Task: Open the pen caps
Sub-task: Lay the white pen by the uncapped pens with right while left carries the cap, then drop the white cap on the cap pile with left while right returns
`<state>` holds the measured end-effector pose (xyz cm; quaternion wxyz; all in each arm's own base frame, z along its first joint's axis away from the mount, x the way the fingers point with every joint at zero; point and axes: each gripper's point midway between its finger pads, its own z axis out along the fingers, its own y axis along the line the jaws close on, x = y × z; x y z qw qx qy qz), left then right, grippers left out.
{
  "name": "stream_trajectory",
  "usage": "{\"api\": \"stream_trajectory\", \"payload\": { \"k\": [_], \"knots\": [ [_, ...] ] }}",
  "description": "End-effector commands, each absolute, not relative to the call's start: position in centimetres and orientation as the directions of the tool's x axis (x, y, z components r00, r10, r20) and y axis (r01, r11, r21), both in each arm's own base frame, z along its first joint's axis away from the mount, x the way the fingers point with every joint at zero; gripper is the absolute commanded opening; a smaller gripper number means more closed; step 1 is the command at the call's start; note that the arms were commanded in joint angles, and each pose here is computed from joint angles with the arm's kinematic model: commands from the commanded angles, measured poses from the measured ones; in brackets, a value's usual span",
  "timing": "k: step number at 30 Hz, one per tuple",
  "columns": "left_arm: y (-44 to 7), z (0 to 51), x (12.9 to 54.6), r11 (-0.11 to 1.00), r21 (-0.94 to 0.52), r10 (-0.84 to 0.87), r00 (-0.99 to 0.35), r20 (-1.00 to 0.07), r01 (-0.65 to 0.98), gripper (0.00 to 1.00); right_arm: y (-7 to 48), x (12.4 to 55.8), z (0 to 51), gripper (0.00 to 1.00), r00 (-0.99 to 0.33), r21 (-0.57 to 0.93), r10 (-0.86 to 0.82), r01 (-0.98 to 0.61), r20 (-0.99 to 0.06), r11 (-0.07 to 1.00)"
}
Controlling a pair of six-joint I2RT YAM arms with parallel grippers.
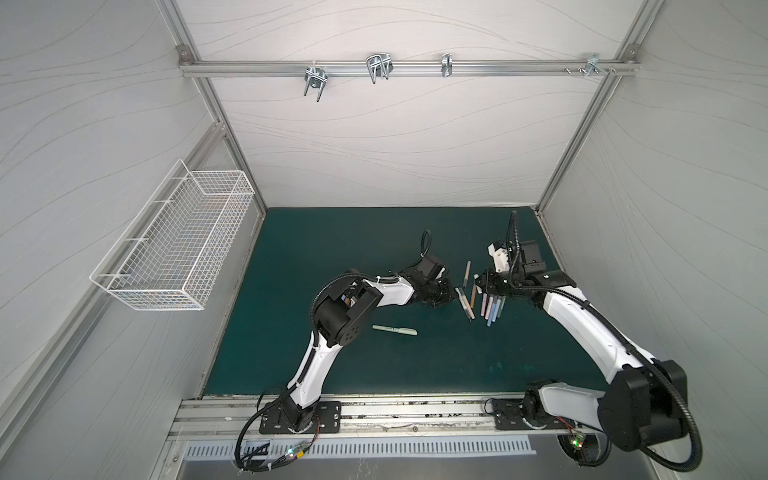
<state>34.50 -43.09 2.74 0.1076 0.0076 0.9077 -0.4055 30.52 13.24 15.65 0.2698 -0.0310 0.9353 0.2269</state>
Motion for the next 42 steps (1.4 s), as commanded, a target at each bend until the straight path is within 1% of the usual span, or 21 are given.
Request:
{"api": "stream_trajectory", "payload": {
  "k": [1,4,7,12,14,19,22,27,31,34,36,38,40,42],
  "knots": [
    [-41.9,4.2,34.5,0.672,-0.729,-0.083,-0.966,-0.247,0.129,0.33,14.3,30.1,15.9,0.0,-0.845,0.424,0.048,-0.217,-0.532,0.879],
    [-39.3,5.9,33.3,0.686,-0.713,-0.116,-0.945,-0.305,0.146,0.34,16.6,30.1,15.1,0.0,-0.849,0.395,-0.014,-0.261,-0.528,0.881],
    [-35.6,7.5,31.8,0.711,-0.687,-0.152,-0.922,-0.355,0.147,0.35,20.0,30.2,14.0,0.0,-0.855,0.38,-0.076,-0.306,-0.513,0.873],
    [-26.6,8.6,28.8,0.791,-0.607,-0.246,-0.871,-0.425,0.073,0.36,26.3,30.8,11.2,0.0,-0.868,0.369,-0.137,-0.34,-0.477,0.865],
    [-24.0,9.0,27.9,0.809,-0.586,-0.269,-0.855,-0.443,0.049,0.37,28.8,31.1,9.9,0.02,-0.877,0.378,-0.148,-0.342,-0.456,0.86],
    [-20.3,9.9,25.6,0.833,-0.554,-0.288,-0.837,-0.465,0.022,0.41,34.2,32.2,6.9,0.05,-0.899,0.398,-0.143,-0.32,-0.413,0.86],
    [-18.3,10.0,24.7,0.832,-0.555,-0.319,-0.823,-0.469,-0.007,0.45,36.1,33.0,5.5,0.1,-0.912,0.412,-0.116,-0.288,-0.393,0.865],
    [-15.8,10.2,23.9,0.817,-0.574,-0.369,-0.805,-0.464,-0.044,0.48,37.0,33.9,3.7,0.19,-0.927,0.408,-0.081,-0.238,-0.366,0.882],
    [-14.9,10.7,23.7,0.815,-0.578,-0.378,-0.795,-0.474,-0.042,0.49,37.6,33.8,3.1,0.32,-0.931,0.416,-0.103,-0.252,-0.349,0.874],
    [-14.6,10.9,23.5,0.833,-0.553,-0.346,-0.798,-0.493,-0.019,0.51,37.0,33.5,4.6,0.42,-0.913,0.407,-0.121,-0.289,-0.39,0.867],
    [-14.6,10.8,23.4,0.845,-0.534,-0.321,-0.804,-0.501,-0.005,0.52,36.0,33.1,6.5,0.44,-0.882,0.371,-0.164,-0.345,-0.441,0.862],
    [-14.6,10.6,23.3,0.852,-0.524,-0.3,-0.811,-0.503,0.01,0.53,34.7,32.1,8.7,0.45,-0.83,0.314,-0.25,-0.442,-0.499,0.84],
    [-14.9,10.6,23.3,0.851,-0.524,-0.281,-0.818,-0.502,0.03,0.53,33.9,30.4,10.1,0.45,-0.765,0.267,-0.369,-0.562,-0.529,0.783],
    [-15.2,10.7,23.2,0.85,-0.525,-0.265,-0.825,-0.499,0.044,0.53,33.1,28.1,10.5,0.45,-0.693,0.216,-0.495,-0.67,-0.524,0.71]
  ]
}}
